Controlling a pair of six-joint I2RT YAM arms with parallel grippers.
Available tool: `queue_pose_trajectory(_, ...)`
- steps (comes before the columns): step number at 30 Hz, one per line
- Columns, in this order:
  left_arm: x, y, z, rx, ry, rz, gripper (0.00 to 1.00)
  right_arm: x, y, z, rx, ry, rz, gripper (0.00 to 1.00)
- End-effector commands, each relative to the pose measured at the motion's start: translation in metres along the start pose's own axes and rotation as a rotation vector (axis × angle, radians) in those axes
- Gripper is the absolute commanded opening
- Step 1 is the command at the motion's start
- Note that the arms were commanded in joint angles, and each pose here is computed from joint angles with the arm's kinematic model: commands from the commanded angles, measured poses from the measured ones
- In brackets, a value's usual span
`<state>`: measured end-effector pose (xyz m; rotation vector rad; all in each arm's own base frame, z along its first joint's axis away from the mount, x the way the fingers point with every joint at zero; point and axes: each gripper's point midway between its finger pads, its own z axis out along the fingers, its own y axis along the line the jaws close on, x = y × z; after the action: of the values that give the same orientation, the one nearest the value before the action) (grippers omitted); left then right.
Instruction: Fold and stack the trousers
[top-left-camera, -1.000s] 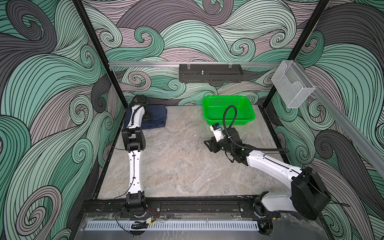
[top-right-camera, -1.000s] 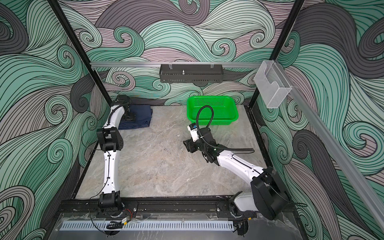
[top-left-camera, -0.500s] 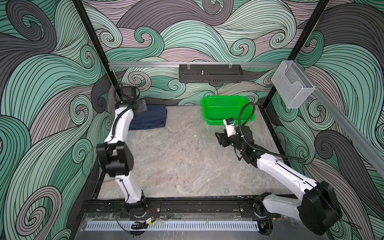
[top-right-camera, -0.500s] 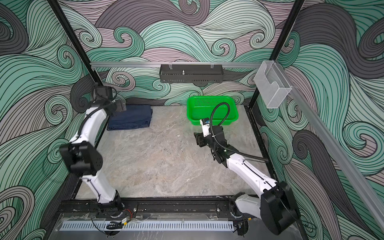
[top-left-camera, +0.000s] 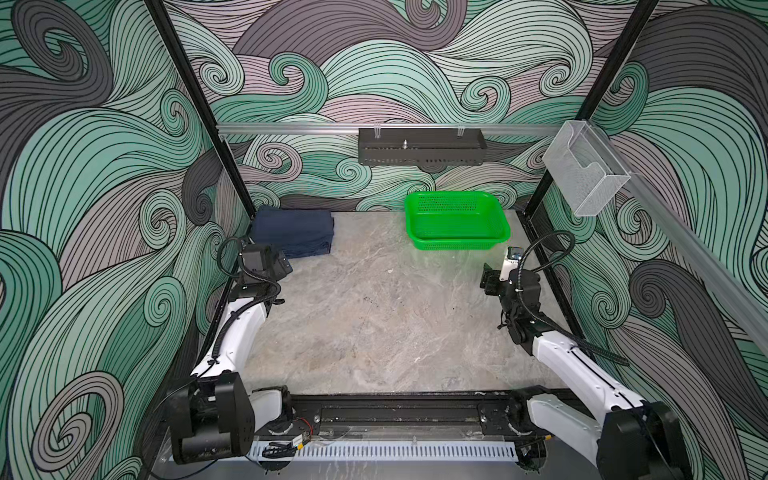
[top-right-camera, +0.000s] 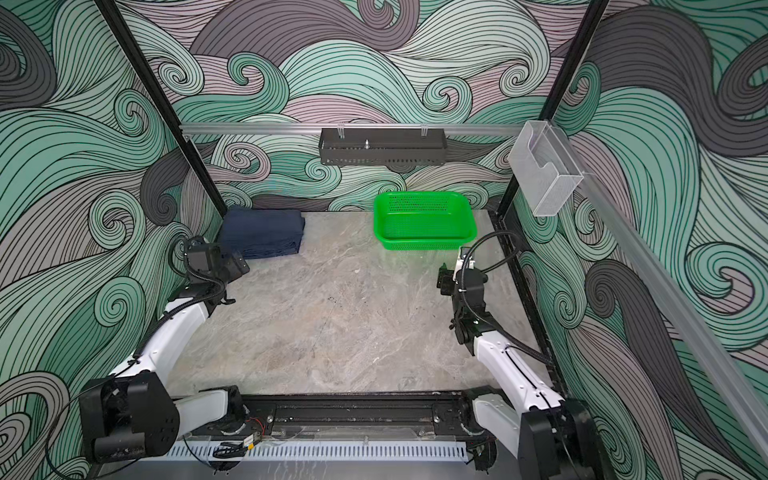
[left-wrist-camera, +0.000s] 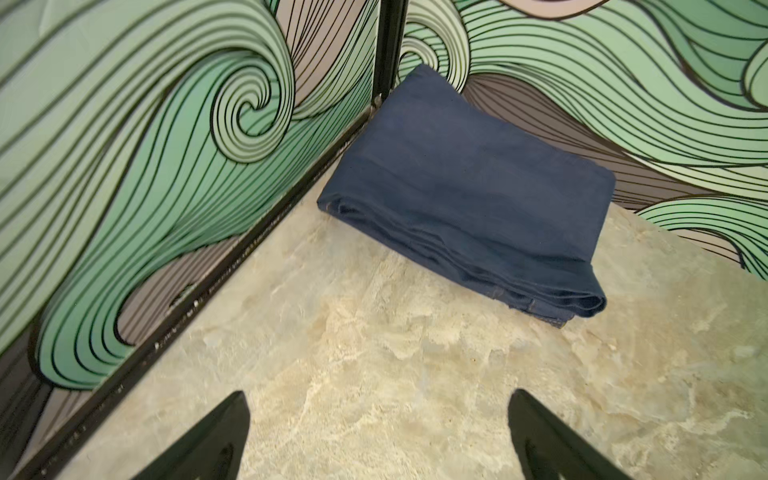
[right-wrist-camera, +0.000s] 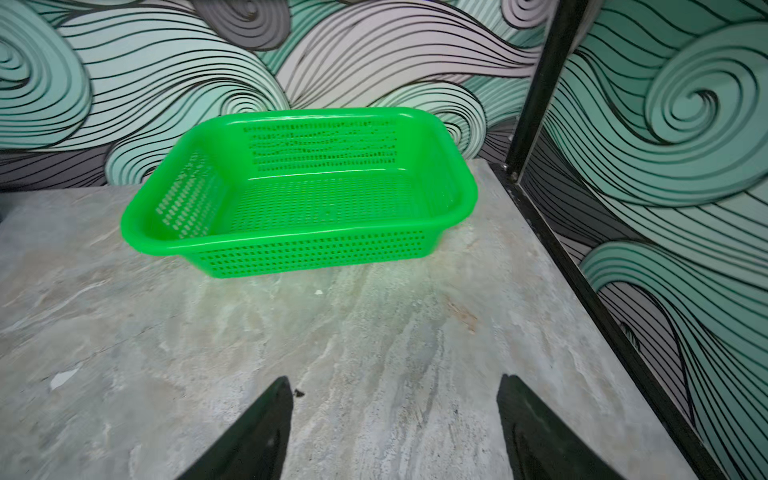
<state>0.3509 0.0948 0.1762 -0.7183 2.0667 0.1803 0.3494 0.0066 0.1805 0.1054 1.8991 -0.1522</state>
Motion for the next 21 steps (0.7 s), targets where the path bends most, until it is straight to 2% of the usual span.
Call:
queue_pose_trajectory(1,-0.018,0.006,-0.01,0.005,-0.102,-0.137,0.99,-0.01,-0.025,-0.005,0.106,-0.081,0.035,0.86)
queue_pose_trajectory(4,0.0,0.014,-0.008,0.0,-0.113,-0.166,0.99,-0.002,-0.036,-0.009,0.136,-0.106,0.038,0.99)
queue_pose_trajectory(9,0.021,0.02,0.001,0.005,-0.126,-0.197,0.99,0.014,-0.041,-0.006,0.106,-0.133,0.068,0.99)
queue_pose_trajectory(12,0.031,0.023,0.009,-0.003,-0.129,-0.211,0.99,0.027,-0.043,0.01,0.113,-0.105,0.084,0.99)
queue_pose_trajectory(15,0.036,0.024,0.012,0.006,-0.182,-0.214,0.99,0.039,-0.038,0.025,0.097,-0.09,0.09,0.99)
queue_pose_trajectory(21,0.03,0.015,0.015,0.036,-0.221,-0.114,0.99,0.05,-0.031,0.043,0.077,-0.073,0.054,0.99)
